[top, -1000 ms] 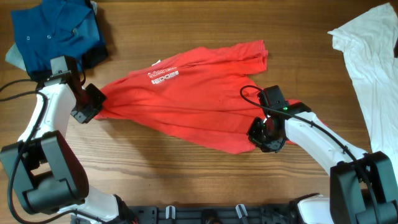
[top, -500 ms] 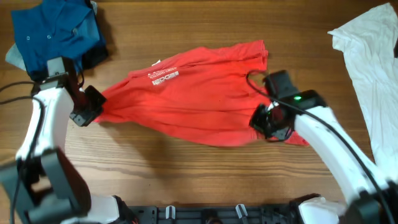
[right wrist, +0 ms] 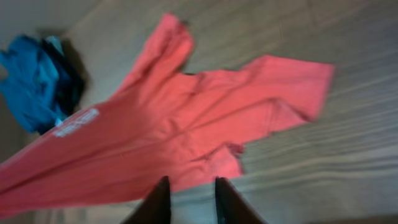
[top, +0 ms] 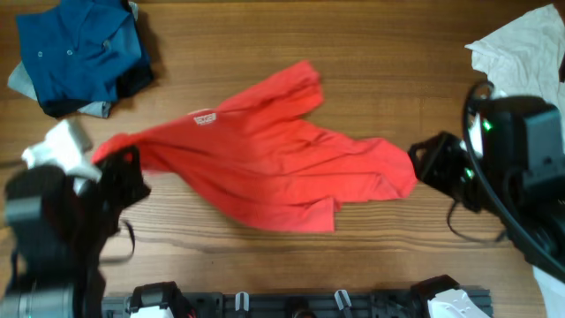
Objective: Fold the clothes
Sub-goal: 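Lift the red T-shirt with both grippers and stretch it apart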
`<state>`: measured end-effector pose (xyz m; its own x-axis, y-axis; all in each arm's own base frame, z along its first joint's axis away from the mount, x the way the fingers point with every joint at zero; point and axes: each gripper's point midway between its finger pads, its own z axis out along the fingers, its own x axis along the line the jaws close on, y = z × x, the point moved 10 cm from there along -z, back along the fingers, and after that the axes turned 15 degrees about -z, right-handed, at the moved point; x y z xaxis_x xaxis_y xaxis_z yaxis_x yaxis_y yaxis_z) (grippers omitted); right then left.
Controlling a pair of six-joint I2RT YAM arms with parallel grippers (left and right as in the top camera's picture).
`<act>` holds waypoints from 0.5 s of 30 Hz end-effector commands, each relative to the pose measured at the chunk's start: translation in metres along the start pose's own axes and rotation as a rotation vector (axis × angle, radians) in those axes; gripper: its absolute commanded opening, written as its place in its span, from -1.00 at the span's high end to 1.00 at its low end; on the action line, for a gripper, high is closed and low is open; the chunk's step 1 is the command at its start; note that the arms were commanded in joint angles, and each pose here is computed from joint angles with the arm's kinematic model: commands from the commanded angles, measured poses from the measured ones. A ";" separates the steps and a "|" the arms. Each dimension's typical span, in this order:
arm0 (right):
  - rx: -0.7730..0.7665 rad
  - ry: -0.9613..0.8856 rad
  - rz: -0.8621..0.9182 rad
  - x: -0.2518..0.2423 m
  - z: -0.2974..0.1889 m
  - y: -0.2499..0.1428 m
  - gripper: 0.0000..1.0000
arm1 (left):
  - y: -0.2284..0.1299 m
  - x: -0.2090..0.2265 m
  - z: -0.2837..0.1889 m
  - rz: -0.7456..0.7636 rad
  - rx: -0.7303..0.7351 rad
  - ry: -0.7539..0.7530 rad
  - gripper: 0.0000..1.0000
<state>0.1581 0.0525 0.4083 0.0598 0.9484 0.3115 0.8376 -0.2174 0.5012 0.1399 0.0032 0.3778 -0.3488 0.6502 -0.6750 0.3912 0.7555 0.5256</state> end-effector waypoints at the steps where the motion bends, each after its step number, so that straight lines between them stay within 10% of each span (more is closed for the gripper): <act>1: 0.120 -0.052 -0.045 -0.005 0.022 -0.008 0.43 | -0.008 0.005 -0.008 -0.013 0.022 0.023 0.92; 10: 0.469 0.206 -0.130 -0.006 0.151 -0.067 -0.29 | -0.004 0.020 0.052 -0.061 0.216 0.262 0.92; 15: 0.568 0.252 -0.139 -0.011 0.203 -0.108 -0.34 | -0.005 0.030 0.088 -0.088 0.329 0.378 0.92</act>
<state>0.1876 0.1013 0.2136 -0.1235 0.9003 0.4173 0.9878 0.0715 0.1382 0.1898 0.0103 0.3221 -0.6116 0.6233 -0.4873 0.5570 0.7766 0.2943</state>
